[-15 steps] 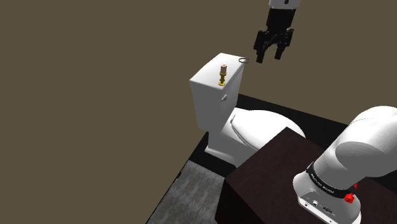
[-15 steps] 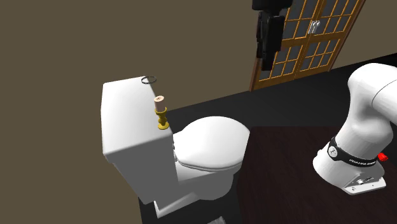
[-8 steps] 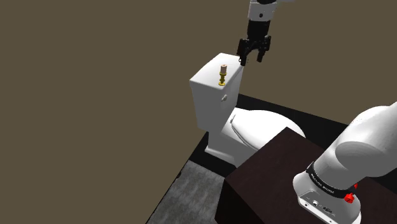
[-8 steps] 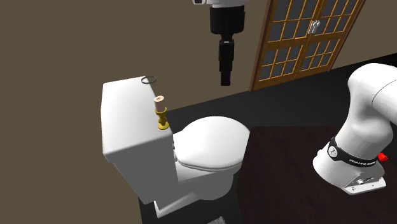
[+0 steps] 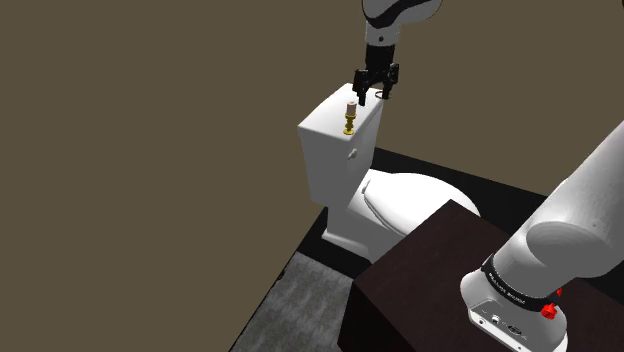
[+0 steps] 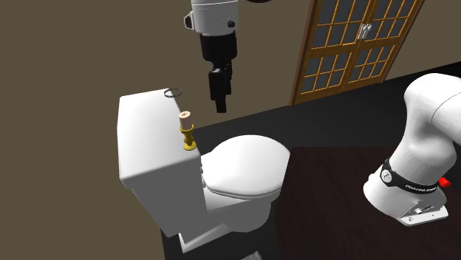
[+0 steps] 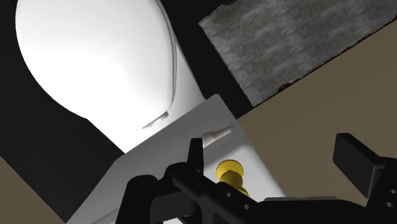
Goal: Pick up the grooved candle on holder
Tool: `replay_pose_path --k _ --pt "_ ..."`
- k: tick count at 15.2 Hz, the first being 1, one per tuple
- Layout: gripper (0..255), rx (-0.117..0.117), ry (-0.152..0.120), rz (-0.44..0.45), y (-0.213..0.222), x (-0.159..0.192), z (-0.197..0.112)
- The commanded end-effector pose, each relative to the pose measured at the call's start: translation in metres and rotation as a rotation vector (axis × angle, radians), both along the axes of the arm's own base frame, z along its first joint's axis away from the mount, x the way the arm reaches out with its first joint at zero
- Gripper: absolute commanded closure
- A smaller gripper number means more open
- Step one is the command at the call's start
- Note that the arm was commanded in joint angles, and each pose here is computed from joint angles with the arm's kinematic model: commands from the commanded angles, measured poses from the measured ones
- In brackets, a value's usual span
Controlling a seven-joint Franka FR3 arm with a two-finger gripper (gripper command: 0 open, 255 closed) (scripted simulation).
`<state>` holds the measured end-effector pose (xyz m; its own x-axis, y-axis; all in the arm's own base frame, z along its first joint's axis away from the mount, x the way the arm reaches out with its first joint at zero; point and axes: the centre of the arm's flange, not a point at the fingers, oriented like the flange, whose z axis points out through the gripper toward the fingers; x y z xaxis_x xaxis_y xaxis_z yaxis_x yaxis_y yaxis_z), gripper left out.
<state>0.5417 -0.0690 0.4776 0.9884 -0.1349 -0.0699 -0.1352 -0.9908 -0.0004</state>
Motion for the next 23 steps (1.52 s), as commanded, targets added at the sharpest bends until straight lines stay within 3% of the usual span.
replay_pose_path --k 1,8,17,18,23 --pt "0 -0.008 -0.001 0.006 -0.006 0.023 -0.013" --pt "0 -0.031 -0.003 0.022 -0.022 0.096 -0.051" --pt "0 -0.031 -0.003 0.022 -0.022 0.096 -0.091" --pt "255 -0.031 -0.003 0.023 -0.022 0.096 -0.091" --pt "255 -0.031 -0.003 0.023 -0.022 0.096 -0.091"
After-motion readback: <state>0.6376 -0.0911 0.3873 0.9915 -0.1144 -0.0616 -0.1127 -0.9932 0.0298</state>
